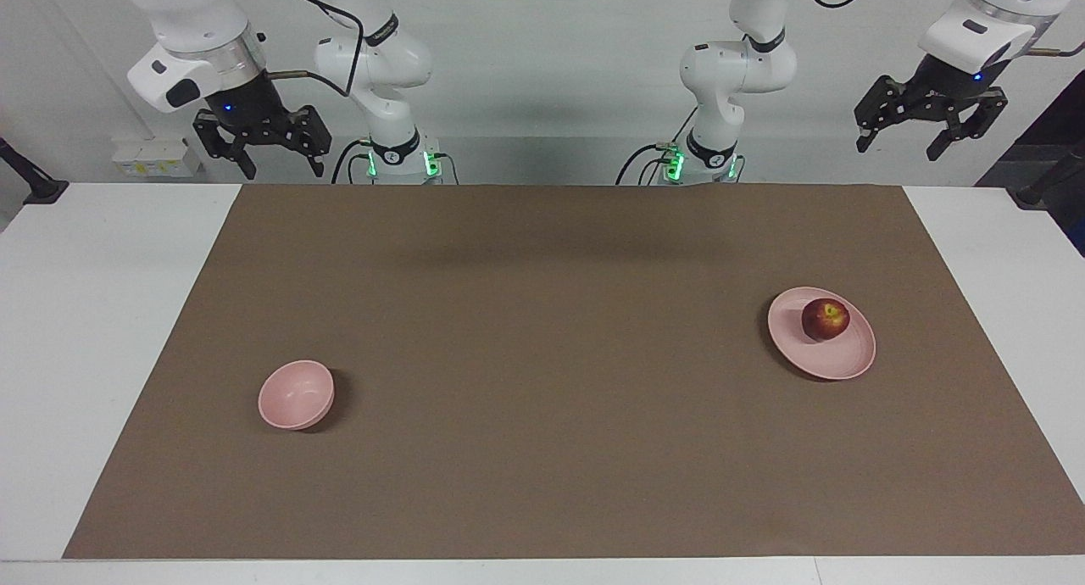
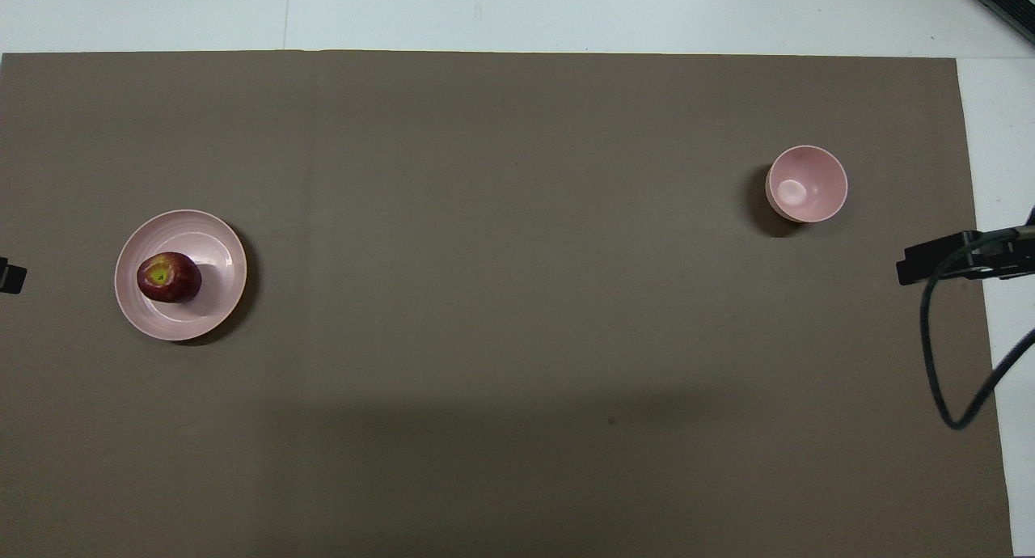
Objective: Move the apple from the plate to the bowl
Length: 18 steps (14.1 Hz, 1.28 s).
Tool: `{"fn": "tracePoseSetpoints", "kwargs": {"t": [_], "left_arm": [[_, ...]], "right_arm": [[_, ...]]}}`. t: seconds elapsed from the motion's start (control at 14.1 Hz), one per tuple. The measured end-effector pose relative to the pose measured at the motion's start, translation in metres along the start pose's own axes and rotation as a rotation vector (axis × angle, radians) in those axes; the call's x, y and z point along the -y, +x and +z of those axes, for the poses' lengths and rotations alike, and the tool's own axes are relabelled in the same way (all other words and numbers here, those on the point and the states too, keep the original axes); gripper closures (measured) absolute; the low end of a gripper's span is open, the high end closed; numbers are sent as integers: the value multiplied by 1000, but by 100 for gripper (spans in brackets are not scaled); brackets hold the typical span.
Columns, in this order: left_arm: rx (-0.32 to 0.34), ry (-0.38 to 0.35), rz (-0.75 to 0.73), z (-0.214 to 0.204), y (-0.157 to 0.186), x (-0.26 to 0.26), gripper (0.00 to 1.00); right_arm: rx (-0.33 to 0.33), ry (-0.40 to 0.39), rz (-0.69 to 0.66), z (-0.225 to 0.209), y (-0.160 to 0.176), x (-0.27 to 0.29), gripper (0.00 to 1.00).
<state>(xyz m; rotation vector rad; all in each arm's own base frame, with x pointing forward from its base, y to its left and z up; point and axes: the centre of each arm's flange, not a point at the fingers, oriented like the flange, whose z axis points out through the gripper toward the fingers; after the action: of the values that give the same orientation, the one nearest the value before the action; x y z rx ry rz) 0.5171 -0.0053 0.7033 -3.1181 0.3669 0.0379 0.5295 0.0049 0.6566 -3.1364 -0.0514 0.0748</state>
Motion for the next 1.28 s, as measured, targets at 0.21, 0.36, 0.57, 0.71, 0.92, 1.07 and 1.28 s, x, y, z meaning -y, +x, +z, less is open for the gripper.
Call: {"fn": "tracePoseSetpoints", "kwargs": {"t": [0.21,0.36,0.57,0.71,0.92,1.07,1.28], "left_arm": [[0,0,4,0,0,-2,0],[0,0,5,0,0,-3,0],[0,0,6,0,0,-3,0],[-1,0,6,0,0,-3,0],[-1,0,7,0,1,-4,0],[0,0,10,0,1,-5,0],[-3,-11,17,2,2,-8,0]], "right_arm": [[0,0,-2,0,0,1,0],[-3,0,-2,0,0,1,0],[-45,-1,-2,-3,6,1,0],[-46,0,-5,-3,6,3,0],[-44,0,-12,-2,6,7,0],[-40,0,-16,-2,6,9,0],[-10,3,-19,1,3,11,0]]}}
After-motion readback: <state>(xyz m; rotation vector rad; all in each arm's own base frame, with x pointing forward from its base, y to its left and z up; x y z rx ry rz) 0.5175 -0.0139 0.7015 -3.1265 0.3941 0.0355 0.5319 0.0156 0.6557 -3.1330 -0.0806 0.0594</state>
